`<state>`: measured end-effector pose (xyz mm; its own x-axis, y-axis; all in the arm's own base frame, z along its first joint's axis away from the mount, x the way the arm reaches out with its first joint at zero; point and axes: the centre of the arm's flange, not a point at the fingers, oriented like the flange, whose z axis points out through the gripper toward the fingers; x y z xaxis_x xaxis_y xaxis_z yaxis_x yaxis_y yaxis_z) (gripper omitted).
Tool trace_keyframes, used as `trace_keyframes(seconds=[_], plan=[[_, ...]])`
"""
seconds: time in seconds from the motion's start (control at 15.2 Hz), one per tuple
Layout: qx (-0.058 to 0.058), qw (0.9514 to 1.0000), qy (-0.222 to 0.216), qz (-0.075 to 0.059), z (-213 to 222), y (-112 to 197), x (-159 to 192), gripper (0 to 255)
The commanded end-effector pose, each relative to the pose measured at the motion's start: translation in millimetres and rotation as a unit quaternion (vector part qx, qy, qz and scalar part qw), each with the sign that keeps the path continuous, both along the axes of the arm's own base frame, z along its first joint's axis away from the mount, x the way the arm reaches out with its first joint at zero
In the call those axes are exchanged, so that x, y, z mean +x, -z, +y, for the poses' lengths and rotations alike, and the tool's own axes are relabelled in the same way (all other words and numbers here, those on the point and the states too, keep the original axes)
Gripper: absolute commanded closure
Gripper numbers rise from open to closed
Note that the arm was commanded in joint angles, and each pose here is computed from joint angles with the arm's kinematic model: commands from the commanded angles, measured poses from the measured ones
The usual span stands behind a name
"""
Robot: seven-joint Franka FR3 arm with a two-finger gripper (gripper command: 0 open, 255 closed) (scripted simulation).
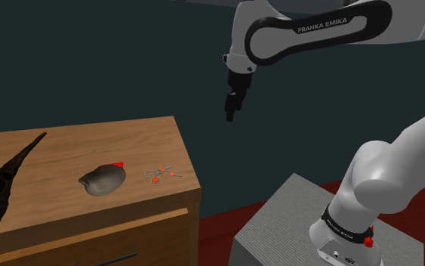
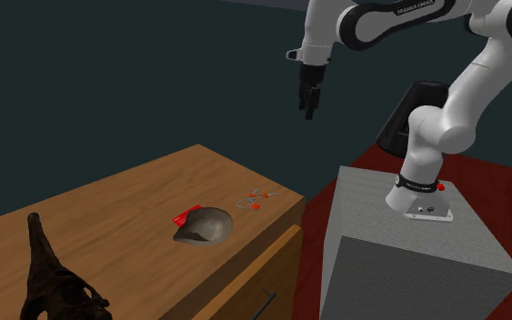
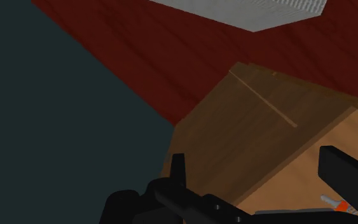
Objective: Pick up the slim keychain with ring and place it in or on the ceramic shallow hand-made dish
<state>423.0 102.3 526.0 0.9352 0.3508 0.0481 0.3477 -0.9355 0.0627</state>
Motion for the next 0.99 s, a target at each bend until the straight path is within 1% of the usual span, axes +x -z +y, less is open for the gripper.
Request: trace_keyframes(seconds=[0.0,0.2,0.46,0.66,0.92], plan=[[0.002,0.9998,-0.019,0.003,19,15,11,0],[0.004,0.9988,-0.047,0.009,48,37,27,0],[0.008,0.9962,-0.085,0.016,88,66,45,0],[0.01,0.9933,-0.113,0.021,118,87,56,0],[0.014,0.9882,-0.15,0.028,160,116,68,0]])
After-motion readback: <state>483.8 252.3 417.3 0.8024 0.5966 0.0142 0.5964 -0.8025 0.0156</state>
